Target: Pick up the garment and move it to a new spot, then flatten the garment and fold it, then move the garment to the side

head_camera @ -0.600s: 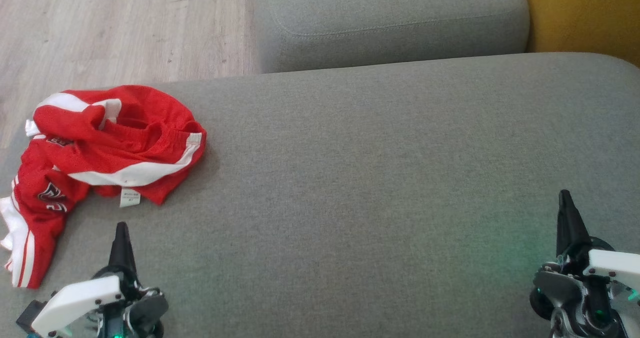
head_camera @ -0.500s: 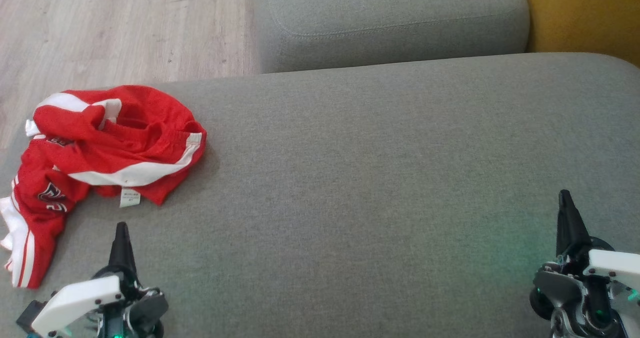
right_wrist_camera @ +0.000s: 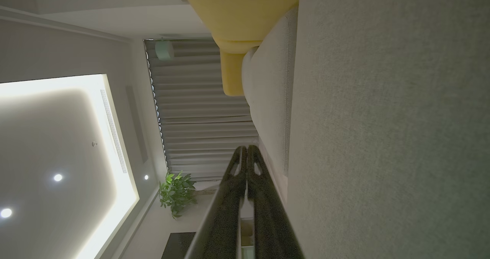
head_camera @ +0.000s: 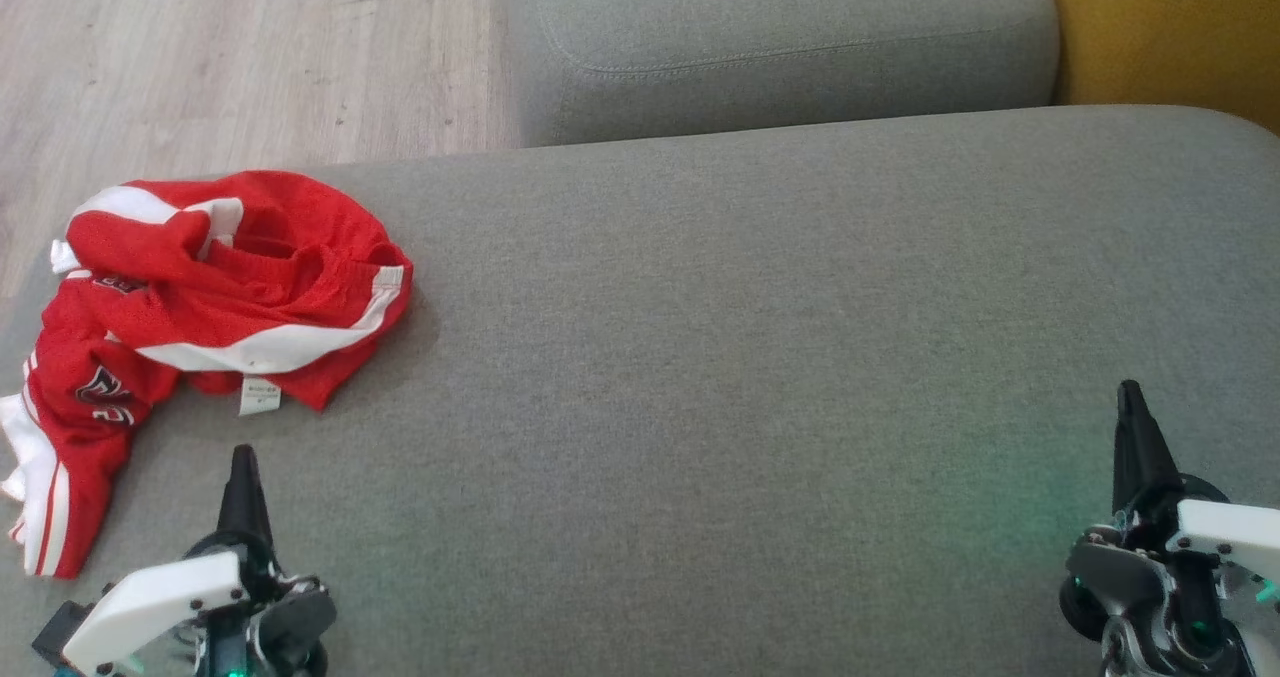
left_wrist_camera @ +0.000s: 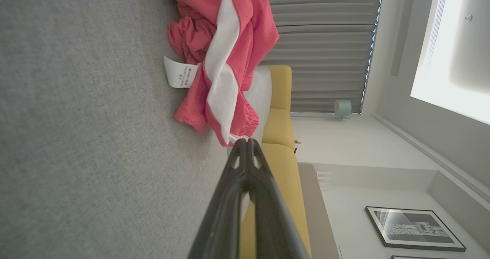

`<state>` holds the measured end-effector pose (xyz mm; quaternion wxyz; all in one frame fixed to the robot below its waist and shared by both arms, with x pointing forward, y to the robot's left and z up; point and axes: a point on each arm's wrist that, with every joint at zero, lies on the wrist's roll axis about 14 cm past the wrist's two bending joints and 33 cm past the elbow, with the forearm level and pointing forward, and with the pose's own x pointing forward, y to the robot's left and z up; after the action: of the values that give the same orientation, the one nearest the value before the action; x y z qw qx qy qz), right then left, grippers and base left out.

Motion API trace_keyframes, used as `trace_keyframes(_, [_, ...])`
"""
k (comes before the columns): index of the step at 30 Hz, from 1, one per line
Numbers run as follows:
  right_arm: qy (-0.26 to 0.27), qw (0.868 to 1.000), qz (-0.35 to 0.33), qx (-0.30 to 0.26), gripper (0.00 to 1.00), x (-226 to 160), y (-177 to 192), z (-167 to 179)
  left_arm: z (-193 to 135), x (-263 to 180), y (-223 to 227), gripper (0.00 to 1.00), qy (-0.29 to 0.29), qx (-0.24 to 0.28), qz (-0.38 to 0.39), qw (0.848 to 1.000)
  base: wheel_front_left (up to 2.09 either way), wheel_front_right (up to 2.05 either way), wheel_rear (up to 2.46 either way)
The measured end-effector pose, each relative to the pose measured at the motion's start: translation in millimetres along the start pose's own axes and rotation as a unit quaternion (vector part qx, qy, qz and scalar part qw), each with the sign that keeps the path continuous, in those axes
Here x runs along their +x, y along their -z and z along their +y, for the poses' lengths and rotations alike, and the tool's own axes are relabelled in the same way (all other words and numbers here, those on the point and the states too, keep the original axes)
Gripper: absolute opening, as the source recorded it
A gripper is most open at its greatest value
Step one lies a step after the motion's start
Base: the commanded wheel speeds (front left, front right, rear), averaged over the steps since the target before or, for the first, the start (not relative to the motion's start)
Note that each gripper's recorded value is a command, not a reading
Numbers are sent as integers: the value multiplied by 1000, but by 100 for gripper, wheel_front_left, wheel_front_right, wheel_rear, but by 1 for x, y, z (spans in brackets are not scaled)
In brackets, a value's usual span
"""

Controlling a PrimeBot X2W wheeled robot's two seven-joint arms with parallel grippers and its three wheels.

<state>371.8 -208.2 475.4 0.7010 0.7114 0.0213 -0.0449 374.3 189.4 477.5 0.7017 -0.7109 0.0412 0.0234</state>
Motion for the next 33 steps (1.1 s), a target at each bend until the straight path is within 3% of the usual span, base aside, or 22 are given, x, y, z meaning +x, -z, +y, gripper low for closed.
trace_keyframes(10, [0, 1000, 0, 0, 0, 0, 0, 0, 0, 0, 0, 0, 0, 0, 0, 1000, 0, 0, 0])
trace_keyframes(11, [0, 1000, 0, 0, 100, 0, 0, 0, 0, 0, 0, 100, 0, 0, 0, 1000, 0, 0, 0])
trace_keyframes(18, [76, 997, -3, 6, 100, -23, 0, -51, 50, -23, 2, 100, -75, -7, -2, 997, 0, 0, 0])
trace_keyframes(33, [76, 995, 14, -60, 100, -20, 13, -49, 39, -19, 0, 100, -61, 62, -7, 996, 0, 0, 0])
